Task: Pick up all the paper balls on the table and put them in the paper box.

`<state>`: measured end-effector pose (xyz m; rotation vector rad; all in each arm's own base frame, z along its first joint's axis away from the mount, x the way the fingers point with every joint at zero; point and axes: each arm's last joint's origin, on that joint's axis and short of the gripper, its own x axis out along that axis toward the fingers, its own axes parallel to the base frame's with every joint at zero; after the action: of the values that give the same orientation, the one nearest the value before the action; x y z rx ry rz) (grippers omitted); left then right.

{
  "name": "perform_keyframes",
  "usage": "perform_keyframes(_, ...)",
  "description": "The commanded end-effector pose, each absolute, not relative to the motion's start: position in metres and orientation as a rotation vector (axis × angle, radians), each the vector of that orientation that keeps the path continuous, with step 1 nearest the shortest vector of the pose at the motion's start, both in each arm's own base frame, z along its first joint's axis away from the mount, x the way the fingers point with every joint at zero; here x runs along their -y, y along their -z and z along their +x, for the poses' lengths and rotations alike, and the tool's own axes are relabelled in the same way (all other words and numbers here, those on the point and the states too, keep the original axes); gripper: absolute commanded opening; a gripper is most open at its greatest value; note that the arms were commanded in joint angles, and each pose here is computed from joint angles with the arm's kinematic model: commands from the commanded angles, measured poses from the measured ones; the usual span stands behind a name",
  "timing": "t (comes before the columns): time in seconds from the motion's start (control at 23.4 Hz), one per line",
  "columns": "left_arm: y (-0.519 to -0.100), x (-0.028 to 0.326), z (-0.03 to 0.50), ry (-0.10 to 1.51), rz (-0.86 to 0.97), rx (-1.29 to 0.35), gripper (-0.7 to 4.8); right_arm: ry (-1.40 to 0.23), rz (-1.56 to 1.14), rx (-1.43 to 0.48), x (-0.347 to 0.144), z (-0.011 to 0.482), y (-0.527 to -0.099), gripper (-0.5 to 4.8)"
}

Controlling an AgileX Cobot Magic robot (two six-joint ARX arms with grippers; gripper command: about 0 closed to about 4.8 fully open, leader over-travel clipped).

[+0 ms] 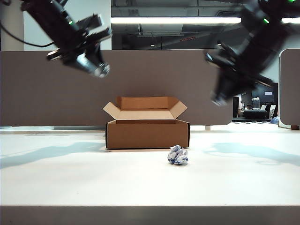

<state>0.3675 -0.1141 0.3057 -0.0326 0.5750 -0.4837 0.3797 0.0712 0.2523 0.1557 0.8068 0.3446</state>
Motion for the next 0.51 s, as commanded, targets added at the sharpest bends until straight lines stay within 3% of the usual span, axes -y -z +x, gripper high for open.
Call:
perform_keyframes(0.04, -0.305, 0.126, 0.396, 0.597, -0.178, -0.584, 1.13, -0.516, 0.145, -0.633, -0.11, 0.392, -0.287, 1.04)
perform_keyframes(0.21, -0.295, 0.133, 0.414, 0.619, -0.226, -0.613, 1.32, -0.562, 0.128, -0.605, -0.137, 0.41, -0.292, 1.13)
perform_keyframes(0.3, -0.29, 0.136, 0.42, 0.645, -0.251, -0.634, 2.1, -0.583, 0.129, -0.606, -0.151, 0.423, -0.289, 2.75)
perform_keyframes(0.34, -0.289, 0.136, 0.42, 0.65, -0.253, -0.638, 2.44, -0.583, 0.149, -0.622, -0.153, 0.428, -0.286, 3.92)
perform_keyframes(0.51, -0.29, 0.136, 0.419, 0.68, -0.259, -0.644, 2.44, -0.602, 0.154, -0.647, -0.153, 0.427, -0.284, 4.09)
